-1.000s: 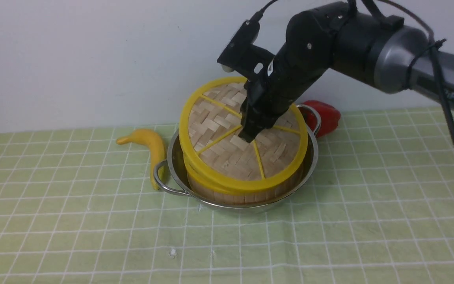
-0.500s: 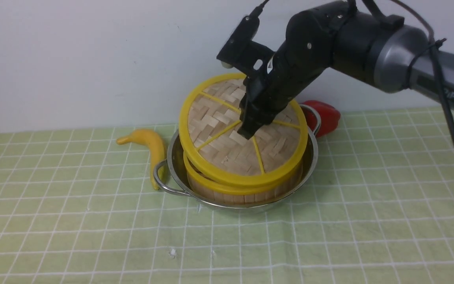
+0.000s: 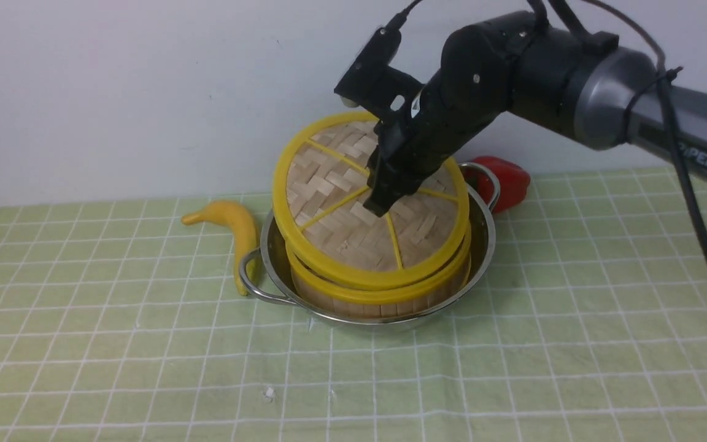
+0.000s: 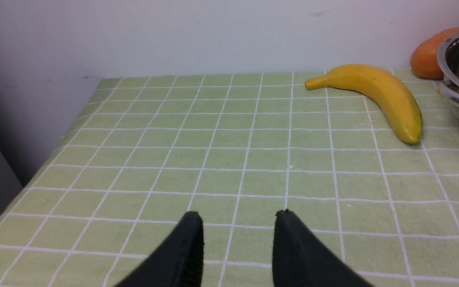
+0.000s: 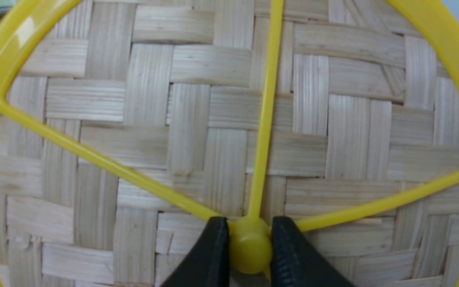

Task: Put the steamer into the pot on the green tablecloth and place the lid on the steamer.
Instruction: 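Place the yellow bamboo steamer lid onto the steamer in the pot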

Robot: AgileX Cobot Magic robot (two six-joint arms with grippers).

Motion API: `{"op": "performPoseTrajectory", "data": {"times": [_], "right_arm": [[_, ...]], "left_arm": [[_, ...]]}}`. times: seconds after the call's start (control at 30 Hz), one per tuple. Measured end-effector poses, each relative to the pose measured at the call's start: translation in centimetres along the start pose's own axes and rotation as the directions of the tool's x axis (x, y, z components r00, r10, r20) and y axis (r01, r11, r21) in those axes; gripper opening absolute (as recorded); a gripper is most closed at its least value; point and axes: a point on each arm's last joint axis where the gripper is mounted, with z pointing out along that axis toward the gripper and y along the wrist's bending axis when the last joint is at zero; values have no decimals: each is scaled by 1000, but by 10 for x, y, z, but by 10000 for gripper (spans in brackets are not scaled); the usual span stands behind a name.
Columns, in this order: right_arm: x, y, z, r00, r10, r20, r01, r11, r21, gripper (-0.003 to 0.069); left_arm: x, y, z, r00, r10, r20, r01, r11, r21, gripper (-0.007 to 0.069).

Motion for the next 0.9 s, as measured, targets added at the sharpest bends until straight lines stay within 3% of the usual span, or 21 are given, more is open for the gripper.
{"op": "performPoseTrajectory", "data": {"times": [0.37, 0.9], "right_arm": [[-10, -2, -46, 1000, 15, 24, -15, 1000, 16, 146], [3, 0, -2, 999, 19, -37, -19, 1000, -5, 146]], "left_arm": [[0, 0, 0, 1000, 0, 0, 0, 1000, 0, 243], [0, 0, 0, 1000, 0, 0, 0, 1000, 0, 243]]}}
